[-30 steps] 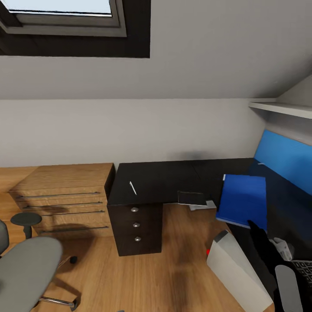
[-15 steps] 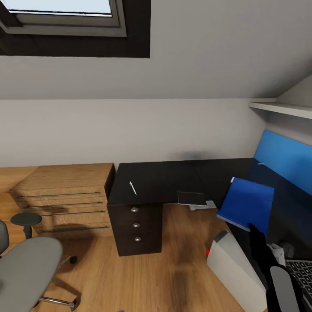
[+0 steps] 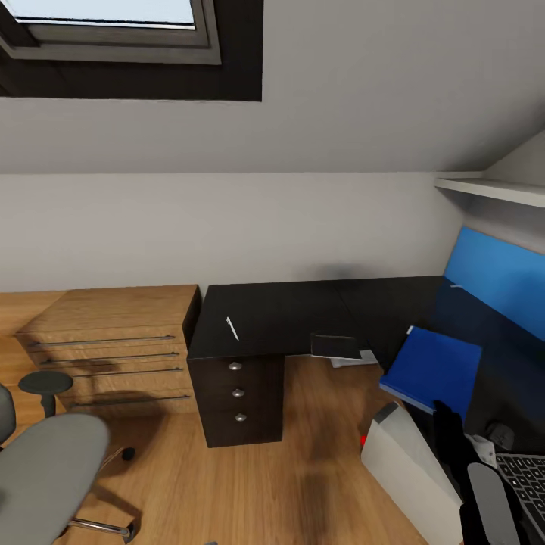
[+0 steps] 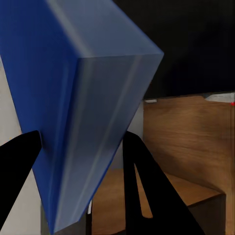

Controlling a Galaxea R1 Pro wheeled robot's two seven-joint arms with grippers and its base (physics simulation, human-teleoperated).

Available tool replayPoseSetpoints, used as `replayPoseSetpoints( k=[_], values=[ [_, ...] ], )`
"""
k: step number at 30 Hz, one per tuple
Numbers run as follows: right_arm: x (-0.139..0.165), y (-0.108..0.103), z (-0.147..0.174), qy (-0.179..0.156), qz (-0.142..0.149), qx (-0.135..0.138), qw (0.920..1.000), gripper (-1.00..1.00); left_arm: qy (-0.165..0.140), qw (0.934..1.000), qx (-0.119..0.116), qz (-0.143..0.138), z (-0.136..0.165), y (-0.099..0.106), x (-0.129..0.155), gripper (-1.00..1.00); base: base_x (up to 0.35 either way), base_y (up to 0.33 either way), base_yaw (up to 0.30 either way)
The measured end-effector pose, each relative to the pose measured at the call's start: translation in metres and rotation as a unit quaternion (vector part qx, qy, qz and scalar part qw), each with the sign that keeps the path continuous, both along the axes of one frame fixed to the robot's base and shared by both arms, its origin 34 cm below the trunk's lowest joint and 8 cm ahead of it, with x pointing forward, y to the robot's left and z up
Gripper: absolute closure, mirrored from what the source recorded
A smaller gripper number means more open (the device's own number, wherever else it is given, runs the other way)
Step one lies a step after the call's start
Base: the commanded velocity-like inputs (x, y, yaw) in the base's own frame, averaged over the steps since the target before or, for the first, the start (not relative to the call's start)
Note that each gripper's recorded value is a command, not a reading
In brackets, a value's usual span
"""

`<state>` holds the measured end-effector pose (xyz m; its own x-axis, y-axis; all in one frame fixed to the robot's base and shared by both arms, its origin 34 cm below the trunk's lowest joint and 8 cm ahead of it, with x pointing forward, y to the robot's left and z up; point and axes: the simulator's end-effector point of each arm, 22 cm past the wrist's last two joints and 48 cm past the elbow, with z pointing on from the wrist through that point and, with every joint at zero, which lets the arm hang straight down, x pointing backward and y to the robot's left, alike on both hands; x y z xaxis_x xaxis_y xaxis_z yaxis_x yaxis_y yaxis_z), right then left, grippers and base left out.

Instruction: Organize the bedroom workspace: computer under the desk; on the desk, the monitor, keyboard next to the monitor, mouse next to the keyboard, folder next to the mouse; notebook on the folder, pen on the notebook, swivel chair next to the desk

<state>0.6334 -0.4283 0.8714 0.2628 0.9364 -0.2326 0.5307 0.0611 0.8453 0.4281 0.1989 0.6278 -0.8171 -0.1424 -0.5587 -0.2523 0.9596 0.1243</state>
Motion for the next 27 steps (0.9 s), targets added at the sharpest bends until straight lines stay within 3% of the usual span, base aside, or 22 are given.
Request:
replayPoseSetpoints(
  k=[7,10,18,23,24,27],
  values=[
    [-0.001,-0.006,0.003,-0.001,-0.014,-0.006,0.9999,1.0,0.0,1.0,-0.002,0.0,0.0,-0.003,0.0,-1.0,0.0,0.0,0.0],
    [0.008,-0.009,0.034,-0.045,-0.012,-0.022,0.9987,1.0,0.0,1.0,-0.003,0.0,0.0,-0.004,0.0,-1.0,0.0,0.0,0.0],
    [0.012,-0.008,0.046,-0.064,-0.006,-0.029,0.9975,1.0,-0.001,1.0,-0.002,0.0,0.001,-0.004,0.0,-1.0,0.118,0.0,0.0],
    [0.01,-0.007,0.036,-0.053,-0.007,-0.025,0.9982,1.0,-0.001,1.0,-0.002,0.001,0.001,-0.003,0.0,-1.0,0.288,-0.033,0.0],
    [0.006,-0.006,0.015,-0.03,-0.006,-0.018,0.9994,1.0,0.0,1.0,-0.002,0.001,0.0,-0.003,0.0,-1.0,0.145,-0.05,0.0],
    [0.001,-0.008,-0.006,-0.007,-0.01,-0.012,0.9999,1.0,0.0,1.0,-0.002,0.001,0.0,-0.003,0.0,-1.0,0.041,-0.014,0.0]
  ],
)
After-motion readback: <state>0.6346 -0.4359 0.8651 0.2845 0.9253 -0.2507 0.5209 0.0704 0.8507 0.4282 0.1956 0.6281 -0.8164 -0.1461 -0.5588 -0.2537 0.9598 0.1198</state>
